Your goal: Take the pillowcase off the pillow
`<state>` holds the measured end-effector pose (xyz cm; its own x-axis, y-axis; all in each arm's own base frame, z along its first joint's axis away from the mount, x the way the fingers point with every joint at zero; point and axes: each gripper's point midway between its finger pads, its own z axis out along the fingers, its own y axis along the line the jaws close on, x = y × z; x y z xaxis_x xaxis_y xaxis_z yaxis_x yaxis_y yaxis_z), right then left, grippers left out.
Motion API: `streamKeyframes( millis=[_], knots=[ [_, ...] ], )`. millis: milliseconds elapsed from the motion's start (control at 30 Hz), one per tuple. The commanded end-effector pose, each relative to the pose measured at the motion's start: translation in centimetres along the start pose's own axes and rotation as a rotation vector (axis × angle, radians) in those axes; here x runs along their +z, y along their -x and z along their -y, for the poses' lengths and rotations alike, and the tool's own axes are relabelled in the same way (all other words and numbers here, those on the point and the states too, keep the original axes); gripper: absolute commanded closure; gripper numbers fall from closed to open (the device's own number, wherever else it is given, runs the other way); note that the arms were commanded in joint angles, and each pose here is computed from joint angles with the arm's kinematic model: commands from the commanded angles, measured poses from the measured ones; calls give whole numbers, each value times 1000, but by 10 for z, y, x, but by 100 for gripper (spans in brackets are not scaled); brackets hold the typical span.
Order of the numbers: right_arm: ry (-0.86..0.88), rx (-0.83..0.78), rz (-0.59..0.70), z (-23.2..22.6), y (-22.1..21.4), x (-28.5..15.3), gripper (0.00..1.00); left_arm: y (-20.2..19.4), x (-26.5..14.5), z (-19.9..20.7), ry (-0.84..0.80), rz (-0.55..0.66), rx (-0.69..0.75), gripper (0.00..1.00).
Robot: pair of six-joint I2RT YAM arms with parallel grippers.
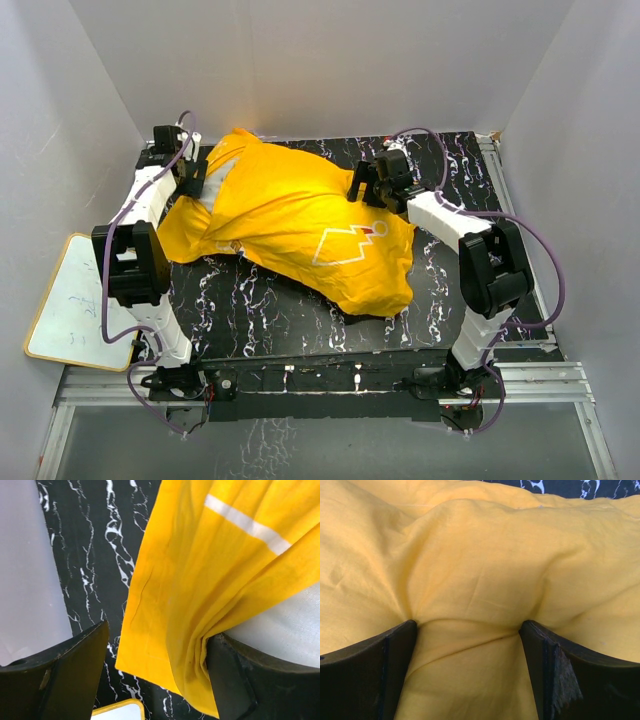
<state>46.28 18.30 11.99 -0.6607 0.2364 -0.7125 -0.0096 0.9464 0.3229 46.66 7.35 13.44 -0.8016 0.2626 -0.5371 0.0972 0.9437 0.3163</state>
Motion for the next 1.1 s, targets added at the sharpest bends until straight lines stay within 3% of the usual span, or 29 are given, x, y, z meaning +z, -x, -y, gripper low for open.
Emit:
streamKeyframes(
  millis=[0, 100, 300, 467, 533, 600, 700, 800, 833, 900, 1000, 1067],
  knots=[
    [-75, -47, -166, 16, -61, -8, 12, 26, -9, -50, 204, 66, -24, 29],
    [-73, -54, -171, 13, -69, -12, 13, 36, -2, -48, 194, 69, -46, 37],
    [-61, -51, -180, 12, -79, -18, 15, 70, 1, -35, 100, 141, -84, 74],
    [37, -55, -159, -15, -79, -31, 17, 83, 11, 6, -113, 97, -104, 85],
    [91, -71, -157, -28, -81, -39, 17, 92, 15, 14, -146, 94, -102, 95],
    [148, -90, -155, -40, -84, -49, 17, 104, 18, 16, -146, 118, -83, 96],
    [229, -120, -141, -52, -87, -68, 17, 125, 17, 12, -99, 180, -37, 91],
    [276, -146, -133, -58, -90, -84, 17, 134, 24, 12, -40, 207, 38, 61],
    [273, -153, -140, -56, -92, -87, 17, 135, 28, 11, -12, 209, 54, 47],
    [258, -167, -157, -52, -96, -90, 17, 134, 40, 10, 20, 204, 80, 33],
    [249, -174, -166, -49, -101, -92, 17, 133, 55, 11, 27, 193, 91, 27],
    [253, -180, -172, -50, -105, -91, 17, 132, 62, 17, 0, 192, 102, 31]
  ],
)
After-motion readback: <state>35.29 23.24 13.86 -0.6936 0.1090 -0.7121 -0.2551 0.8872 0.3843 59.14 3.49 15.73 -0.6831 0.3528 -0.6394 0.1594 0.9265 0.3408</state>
